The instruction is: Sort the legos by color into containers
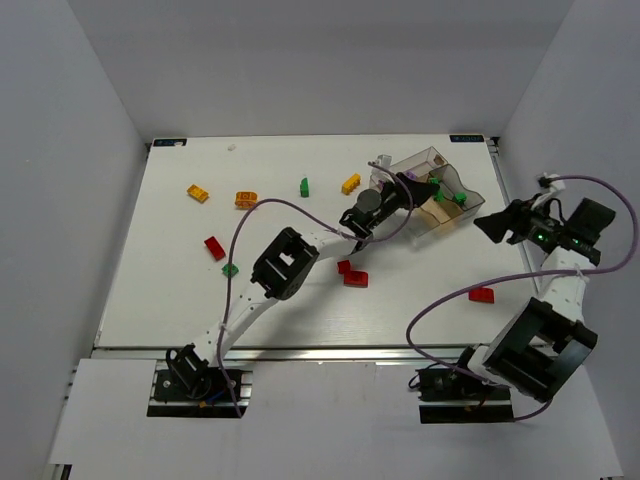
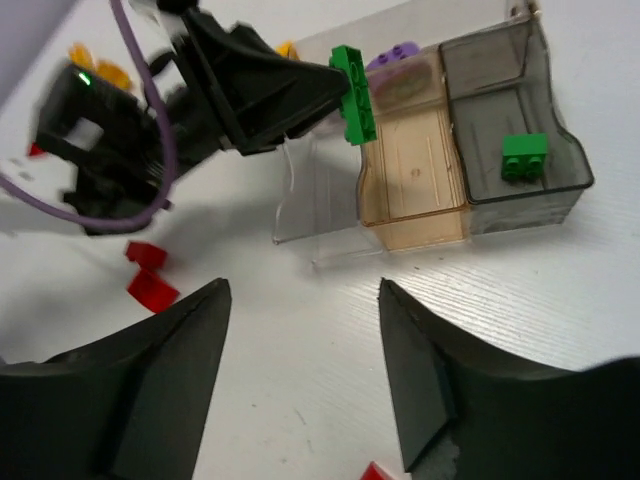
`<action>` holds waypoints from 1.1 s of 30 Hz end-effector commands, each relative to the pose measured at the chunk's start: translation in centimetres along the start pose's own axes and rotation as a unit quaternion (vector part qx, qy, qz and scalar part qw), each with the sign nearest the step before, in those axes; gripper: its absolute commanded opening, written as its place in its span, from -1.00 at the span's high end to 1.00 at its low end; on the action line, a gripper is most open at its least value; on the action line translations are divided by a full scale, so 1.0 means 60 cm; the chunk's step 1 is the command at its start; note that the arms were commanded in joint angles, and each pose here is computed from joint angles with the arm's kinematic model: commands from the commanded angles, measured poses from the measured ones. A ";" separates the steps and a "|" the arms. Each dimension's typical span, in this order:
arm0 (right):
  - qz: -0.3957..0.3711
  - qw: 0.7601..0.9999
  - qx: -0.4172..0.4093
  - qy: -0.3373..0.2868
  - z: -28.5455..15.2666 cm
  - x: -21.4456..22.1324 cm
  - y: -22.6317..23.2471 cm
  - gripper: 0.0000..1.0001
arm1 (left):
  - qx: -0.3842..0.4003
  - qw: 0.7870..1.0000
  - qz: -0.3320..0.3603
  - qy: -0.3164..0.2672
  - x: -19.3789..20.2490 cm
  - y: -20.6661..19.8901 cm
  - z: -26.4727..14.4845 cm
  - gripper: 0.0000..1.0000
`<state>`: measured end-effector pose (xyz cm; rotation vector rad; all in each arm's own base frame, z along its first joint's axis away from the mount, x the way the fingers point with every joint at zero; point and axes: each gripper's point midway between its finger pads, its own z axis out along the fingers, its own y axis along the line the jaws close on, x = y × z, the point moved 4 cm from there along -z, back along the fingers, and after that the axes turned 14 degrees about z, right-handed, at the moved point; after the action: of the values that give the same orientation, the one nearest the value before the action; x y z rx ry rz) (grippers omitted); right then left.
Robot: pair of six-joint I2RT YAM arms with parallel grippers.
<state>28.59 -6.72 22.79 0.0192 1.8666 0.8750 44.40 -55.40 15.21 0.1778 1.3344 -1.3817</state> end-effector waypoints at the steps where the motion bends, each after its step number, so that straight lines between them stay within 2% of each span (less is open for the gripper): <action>1: -0.097 0.993 0.012 0.066 0.030 0.017 -0.003 -0.36 | 0.051 0.999 -0.004 -0.014 -0.123 -0.123 0.016 1.00; 6: -0.174 0.980 0.016 0.092 0.081 -0.015 0.032 -0.50 | 0.035 0.999 -0.017 0.035 -0.147 -0.160 -0.016 1.00; 8: -0.179 0.978 0.010 0.110 0.113 -0.009 0.055 -0.50 | 0.026 0.998 -0.025 0.055 -0.152 -0.170 -0.027 1.00; 9: -0.181 0.976 0.039 0.115 0.118 -0.009 0.047 -0.52 | 0.025 0.997 -0.028 0.062 -0.153 -0.173 -0.029 1.00; 11: -0.181 0.975 0.047 0.124 0.145 0.001 0.061 -0.53 | 0.012 0.996 -0.033 0.082 -0.152 -0.175 -0.033 1.00; 17: -0.183 0.973 0.102 0.099 0.177 -0.013 0.067 -0.53 | -0.013 0.991 -0.042 0.123 -0.135 -0.166 -0.036 1.00; 25: -0.179 0.978 0.081 0.069 0.201 -0.037 0.103 -0.40 | -0.037 0.988 -0.043 0.146 -0.117 -0.148 -0.037 1.00; 33: -0.131 0.984 0.053 0.106 0.237 -0.008 0.102 -0.08 | -0.027 0.985 -0.047 0.162 -0.113 -0.155 -0.032 1.00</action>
<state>37.23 4.73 22.56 -0.2679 2.0970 0.5698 39.25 -52.21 23.31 0.2741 1.6858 -1.4028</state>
